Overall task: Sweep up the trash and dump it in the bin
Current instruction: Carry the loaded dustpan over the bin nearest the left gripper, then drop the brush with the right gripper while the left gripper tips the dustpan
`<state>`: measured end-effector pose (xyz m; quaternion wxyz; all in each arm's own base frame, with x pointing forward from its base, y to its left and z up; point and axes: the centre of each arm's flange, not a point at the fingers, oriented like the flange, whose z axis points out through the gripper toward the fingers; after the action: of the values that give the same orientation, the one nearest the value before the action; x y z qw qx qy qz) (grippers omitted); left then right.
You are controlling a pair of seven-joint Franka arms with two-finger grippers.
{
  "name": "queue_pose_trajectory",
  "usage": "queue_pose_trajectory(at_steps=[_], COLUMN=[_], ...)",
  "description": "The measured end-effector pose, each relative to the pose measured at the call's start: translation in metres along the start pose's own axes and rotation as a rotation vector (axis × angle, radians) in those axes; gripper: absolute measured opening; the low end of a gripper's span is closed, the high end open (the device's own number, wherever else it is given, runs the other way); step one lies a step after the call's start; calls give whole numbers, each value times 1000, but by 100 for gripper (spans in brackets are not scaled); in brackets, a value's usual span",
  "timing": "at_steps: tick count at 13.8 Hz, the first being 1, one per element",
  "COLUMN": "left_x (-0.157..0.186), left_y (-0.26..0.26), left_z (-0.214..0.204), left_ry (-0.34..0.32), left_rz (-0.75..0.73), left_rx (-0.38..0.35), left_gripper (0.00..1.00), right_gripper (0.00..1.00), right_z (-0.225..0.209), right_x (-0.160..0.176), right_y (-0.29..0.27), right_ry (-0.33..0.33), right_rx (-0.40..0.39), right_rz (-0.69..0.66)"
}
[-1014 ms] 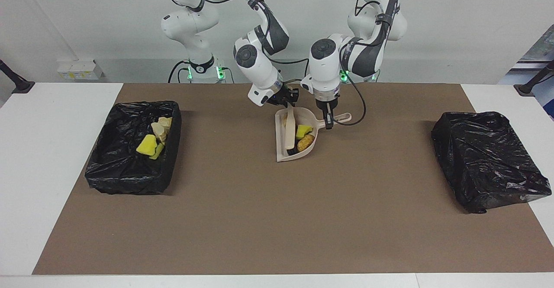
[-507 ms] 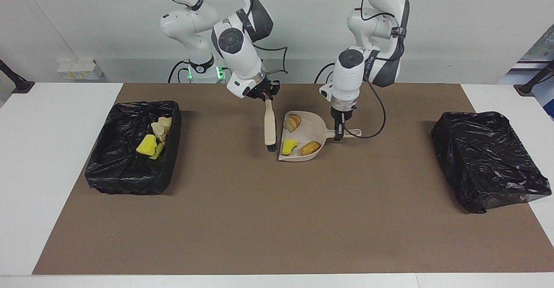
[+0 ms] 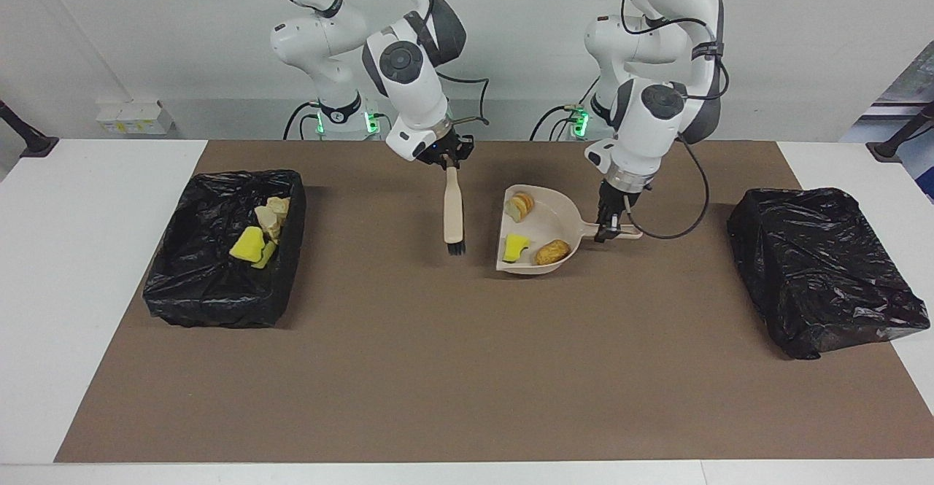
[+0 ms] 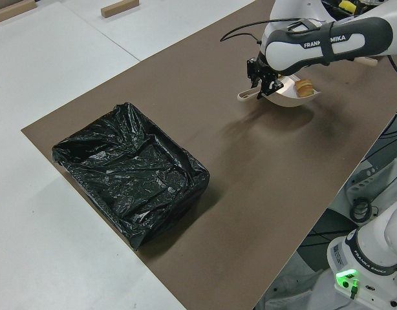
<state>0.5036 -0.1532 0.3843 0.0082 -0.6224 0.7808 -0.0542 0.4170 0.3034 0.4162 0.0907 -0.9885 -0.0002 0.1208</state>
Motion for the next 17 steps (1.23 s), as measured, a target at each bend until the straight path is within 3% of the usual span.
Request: queue_pose_trajectory(at_steps=[5,7,11,15,17], left_x=[-147,-217,-328,-404,-421], left_y=[-31,-26,-14,-5,-4], left_z=[-107,-127,-151,-177,-182], left_ry=[16,5,17,-9,-87], left_rz=[-86,-145,-228,-248,-229], left_rx=[30,48,46,75,66], left_gripper=[32,32,32,32,32], right_gripper=[26,26,26,26,26], right_z=[44,83,131,128,127], right_x=[-36,-63,-96,-91,-87], right_y=[-48,-83,-128,-127,-124], right_ry=[-75,-97,-66,-52,-50], right_rx=[-71,-115,-131,-118,-115], right_rz=[-55,-47,-28,-18,-9])
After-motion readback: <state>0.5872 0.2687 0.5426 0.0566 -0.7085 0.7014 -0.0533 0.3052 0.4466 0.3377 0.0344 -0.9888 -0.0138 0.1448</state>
